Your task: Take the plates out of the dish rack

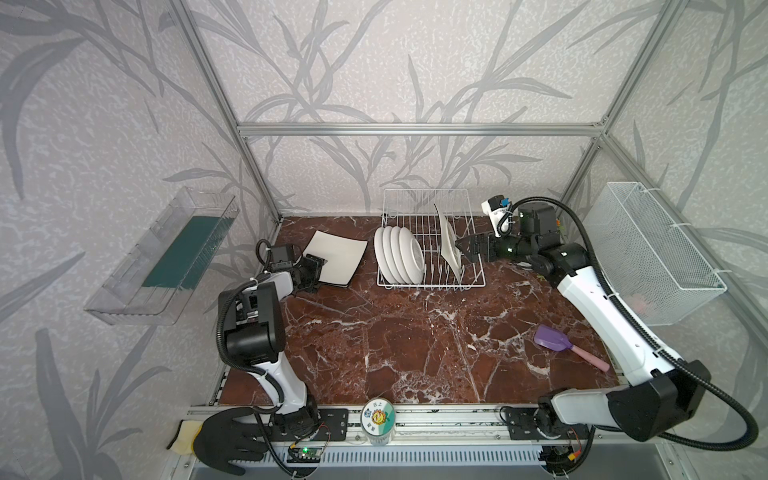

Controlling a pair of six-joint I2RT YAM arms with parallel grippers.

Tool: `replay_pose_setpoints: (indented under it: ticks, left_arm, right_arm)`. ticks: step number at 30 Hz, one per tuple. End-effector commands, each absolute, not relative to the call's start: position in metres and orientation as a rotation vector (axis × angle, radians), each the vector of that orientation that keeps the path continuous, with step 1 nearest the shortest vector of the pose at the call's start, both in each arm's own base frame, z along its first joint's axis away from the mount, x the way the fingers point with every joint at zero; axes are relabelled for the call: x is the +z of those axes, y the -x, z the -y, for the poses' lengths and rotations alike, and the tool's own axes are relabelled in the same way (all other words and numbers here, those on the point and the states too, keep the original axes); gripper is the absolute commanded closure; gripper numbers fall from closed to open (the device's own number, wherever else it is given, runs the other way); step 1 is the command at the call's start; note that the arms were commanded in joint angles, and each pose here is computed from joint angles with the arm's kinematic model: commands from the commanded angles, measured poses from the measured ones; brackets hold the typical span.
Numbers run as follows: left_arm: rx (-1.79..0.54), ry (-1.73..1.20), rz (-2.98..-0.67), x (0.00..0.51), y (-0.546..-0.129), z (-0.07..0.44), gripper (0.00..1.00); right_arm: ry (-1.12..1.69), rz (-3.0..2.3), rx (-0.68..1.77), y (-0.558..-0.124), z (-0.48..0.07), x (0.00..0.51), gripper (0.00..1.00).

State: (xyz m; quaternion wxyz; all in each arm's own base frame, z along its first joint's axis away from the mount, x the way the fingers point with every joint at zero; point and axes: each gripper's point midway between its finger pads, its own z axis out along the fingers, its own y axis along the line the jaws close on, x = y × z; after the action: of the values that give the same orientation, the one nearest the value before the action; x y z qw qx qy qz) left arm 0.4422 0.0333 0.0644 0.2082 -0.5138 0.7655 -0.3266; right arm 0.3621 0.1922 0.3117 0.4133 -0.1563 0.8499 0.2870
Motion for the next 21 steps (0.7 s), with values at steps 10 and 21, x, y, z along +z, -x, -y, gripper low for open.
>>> replay_pose_setpoints:
  ticks: [10,21]
  left_arm:
    - [-0.885,1.347,-2.191,0.089,-0.444,-0.033,0.24]
    - [-0.880,1.356,-2.216,0.080,-0.440,-0.032,0.24]
  right_arm:
    - [0.406,-2.141,0.721,-0.357,-0.192,0.308,0.01]
    - [0.421,-2.139,0.724,-0.358,-0.195,0.307,0.01]
